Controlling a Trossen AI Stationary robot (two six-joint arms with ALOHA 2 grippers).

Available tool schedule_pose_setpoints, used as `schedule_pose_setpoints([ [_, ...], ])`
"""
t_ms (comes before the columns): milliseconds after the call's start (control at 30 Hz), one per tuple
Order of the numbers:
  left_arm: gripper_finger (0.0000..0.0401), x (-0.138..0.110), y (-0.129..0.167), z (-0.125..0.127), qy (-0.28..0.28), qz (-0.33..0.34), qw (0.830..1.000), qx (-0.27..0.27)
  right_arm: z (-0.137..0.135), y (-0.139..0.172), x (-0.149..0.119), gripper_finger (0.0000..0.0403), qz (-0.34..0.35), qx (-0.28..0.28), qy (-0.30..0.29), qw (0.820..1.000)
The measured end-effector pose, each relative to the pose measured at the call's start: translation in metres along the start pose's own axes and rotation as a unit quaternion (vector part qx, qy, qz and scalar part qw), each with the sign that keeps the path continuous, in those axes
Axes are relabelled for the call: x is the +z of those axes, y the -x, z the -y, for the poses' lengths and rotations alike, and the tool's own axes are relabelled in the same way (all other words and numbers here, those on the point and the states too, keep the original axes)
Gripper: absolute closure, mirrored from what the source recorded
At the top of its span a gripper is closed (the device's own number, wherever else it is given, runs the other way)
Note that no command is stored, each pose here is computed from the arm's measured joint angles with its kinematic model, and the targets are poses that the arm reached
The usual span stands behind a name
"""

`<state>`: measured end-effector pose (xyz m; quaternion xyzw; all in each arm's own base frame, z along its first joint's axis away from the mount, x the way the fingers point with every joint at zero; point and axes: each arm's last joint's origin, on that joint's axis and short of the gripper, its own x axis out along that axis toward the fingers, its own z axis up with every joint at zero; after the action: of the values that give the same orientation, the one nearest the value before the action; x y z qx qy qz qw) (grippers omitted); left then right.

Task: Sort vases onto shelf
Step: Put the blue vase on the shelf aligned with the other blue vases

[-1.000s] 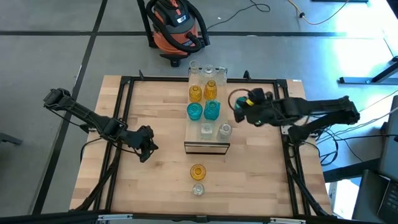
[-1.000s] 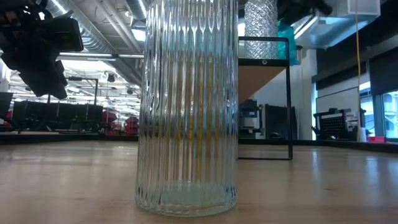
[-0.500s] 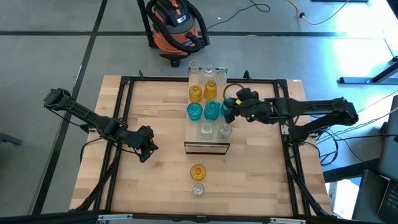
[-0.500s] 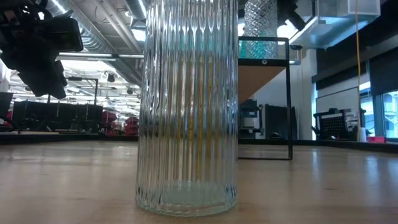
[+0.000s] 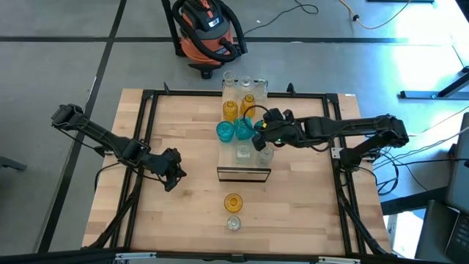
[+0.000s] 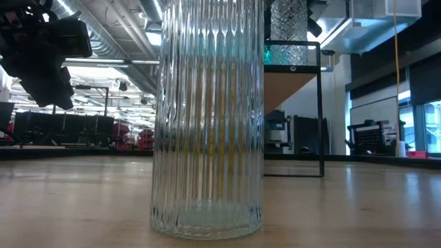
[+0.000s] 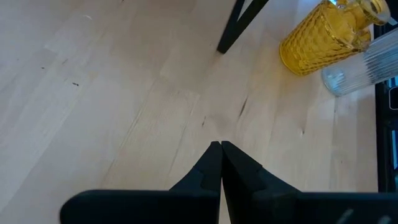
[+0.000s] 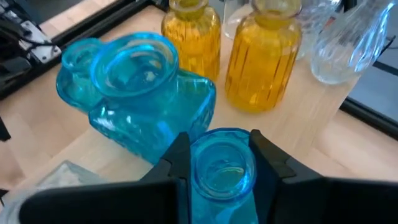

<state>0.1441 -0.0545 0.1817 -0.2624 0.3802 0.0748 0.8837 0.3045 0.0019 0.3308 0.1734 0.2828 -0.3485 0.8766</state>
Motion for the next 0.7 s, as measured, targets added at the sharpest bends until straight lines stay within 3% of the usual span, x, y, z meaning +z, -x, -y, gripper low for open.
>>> schedule_pose_setpoints([
  [400,0.0401,-0.0006,0.0000,-0.0004,-0.001,-0.004,1.000,0.001,0.0009,0.0001,-0.0024,0.0323,-0.019,0.004,-0.006,1.000],
  [600,0.0401,-0.0009,0.0000,-0.0002,-0.001,-0.009,1.000,-0.003,0.0011,0.0002,-0.0026,0.0217,-0.020,0.003,-0.006,1.000],
  [700,0.0401,-0.0009,0.0000,-0.0002,-0.001,-0.009,1.000,-0.003,0.0014,0.0001,-0.0022,0.0198,-0.014,-0.003,-0.007,1.000],
])
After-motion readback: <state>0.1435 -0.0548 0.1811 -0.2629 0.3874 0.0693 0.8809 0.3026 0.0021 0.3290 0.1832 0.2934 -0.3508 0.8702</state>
